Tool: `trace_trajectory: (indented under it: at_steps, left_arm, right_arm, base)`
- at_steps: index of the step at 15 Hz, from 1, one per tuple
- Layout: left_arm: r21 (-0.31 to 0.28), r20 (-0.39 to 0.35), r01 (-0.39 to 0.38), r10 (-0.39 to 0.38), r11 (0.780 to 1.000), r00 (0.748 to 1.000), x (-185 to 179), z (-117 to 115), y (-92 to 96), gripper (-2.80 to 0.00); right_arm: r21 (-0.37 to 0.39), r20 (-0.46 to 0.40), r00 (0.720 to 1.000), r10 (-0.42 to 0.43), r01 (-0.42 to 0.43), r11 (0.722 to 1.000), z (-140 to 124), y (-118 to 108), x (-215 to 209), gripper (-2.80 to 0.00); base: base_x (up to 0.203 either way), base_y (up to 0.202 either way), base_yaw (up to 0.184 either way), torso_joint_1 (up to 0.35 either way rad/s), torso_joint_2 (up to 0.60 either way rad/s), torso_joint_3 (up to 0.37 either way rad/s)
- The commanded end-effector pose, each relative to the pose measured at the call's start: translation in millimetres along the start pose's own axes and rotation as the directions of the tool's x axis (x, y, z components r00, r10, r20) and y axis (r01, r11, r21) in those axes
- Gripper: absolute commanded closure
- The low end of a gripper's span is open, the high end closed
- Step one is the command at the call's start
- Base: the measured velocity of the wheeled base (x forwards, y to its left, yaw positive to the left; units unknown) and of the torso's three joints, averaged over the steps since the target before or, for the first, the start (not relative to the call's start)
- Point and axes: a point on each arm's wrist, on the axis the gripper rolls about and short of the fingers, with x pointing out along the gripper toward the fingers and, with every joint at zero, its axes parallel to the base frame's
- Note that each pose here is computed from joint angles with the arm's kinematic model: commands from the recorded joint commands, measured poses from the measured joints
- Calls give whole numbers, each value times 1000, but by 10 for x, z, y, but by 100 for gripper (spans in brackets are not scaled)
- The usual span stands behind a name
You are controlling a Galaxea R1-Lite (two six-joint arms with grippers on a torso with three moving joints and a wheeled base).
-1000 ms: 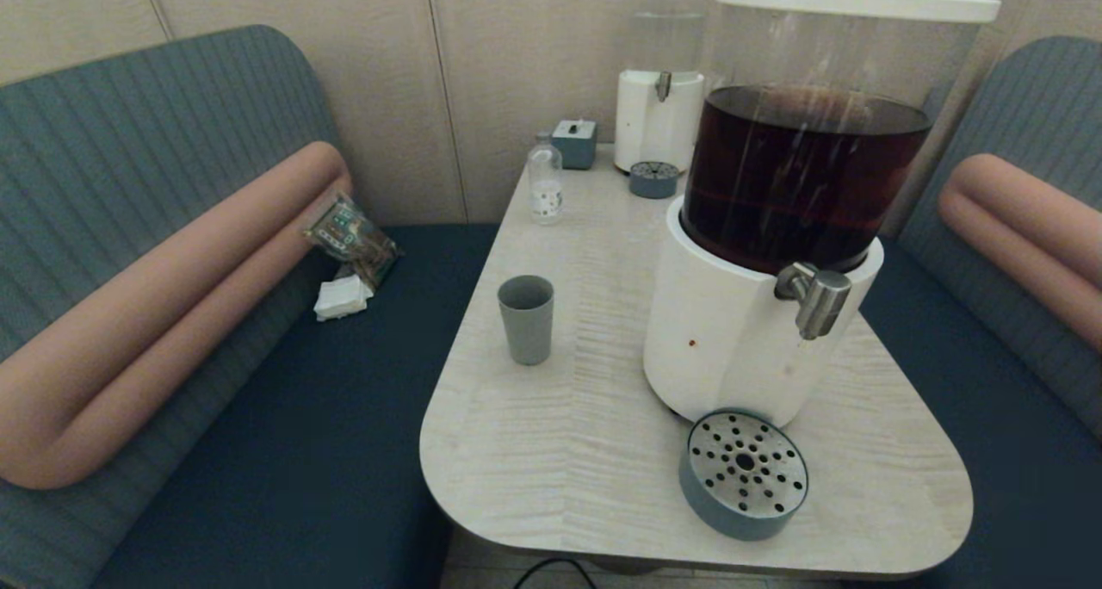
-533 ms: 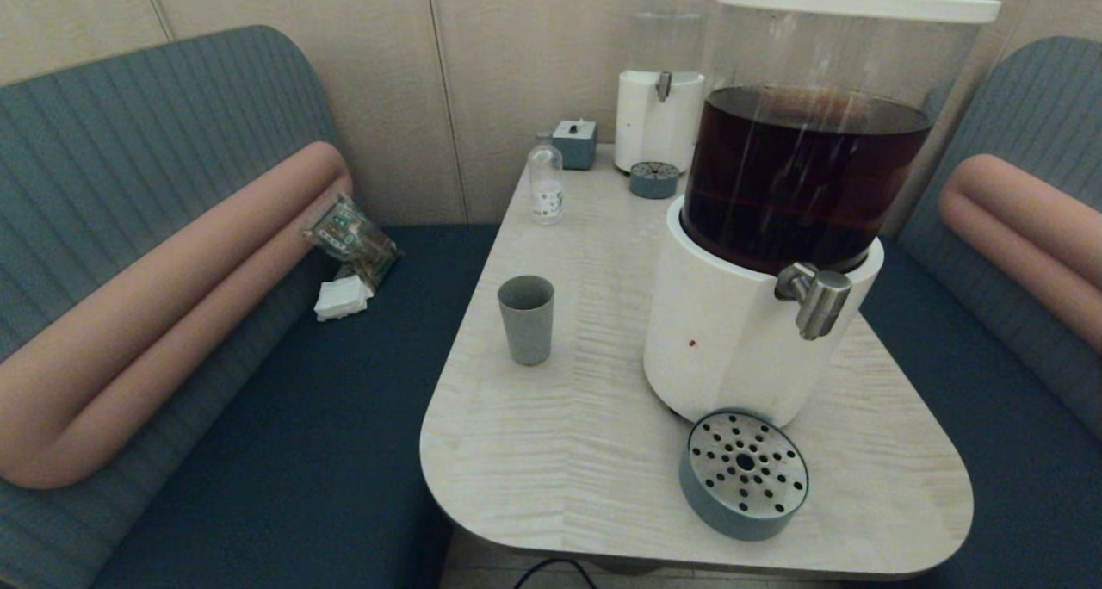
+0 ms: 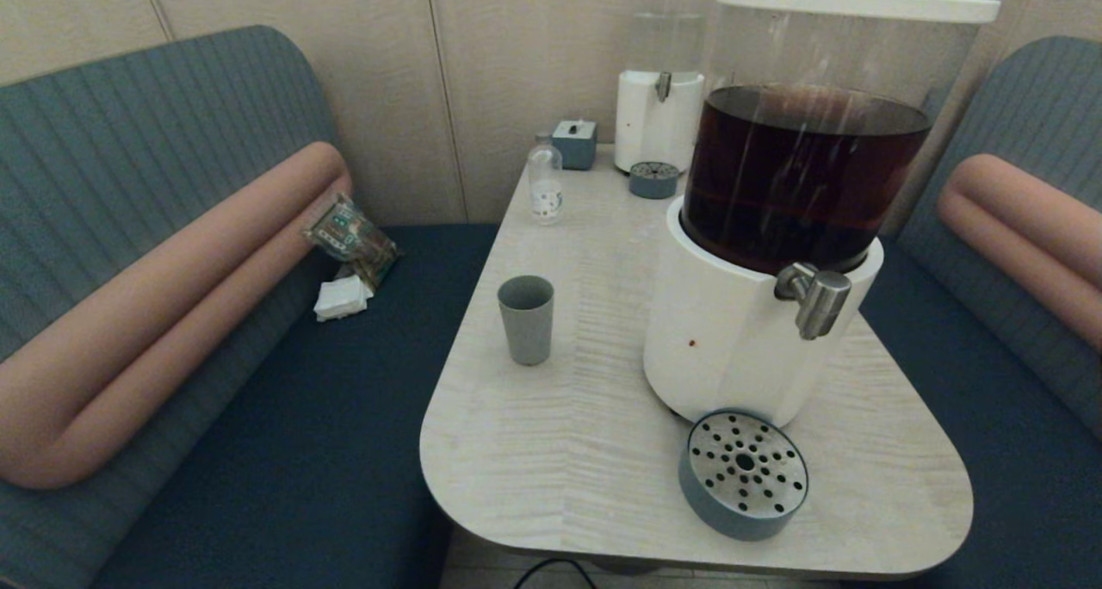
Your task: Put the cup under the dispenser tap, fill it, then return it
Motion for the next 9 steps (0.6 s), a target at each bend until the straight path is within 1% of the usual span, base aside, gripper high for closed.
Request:
trace_trajectory:
  at_steps: [1, 3, 9]
  left_arm:
    - [-29, -13, -2, 1, 1000, 1000, -3, -3, 0, 0]
    - [-50, -3, -6, 6, 999, 1000, 1, -1, 1, 0]
    - [-50, -3, -6, 6, 999, 1000, 1, -1, 1, 0]
  right_arm:
    - [0, 3, 1000, 1, -1, 1000, -1, 0, -2, 0]
    - [-1, 2, 1000, 0, 0, 1000, 0, 0, -1, 0]
    - [-2, 1, 1000, 0, 0, 1000, -5, 0, 0, 0]
  base:
    - [0, 0, 0, 0, 0, 0]
    - [0, 0, 0, 0, 0, 0]
    - [0, 0, 0, 0, 0, 0]
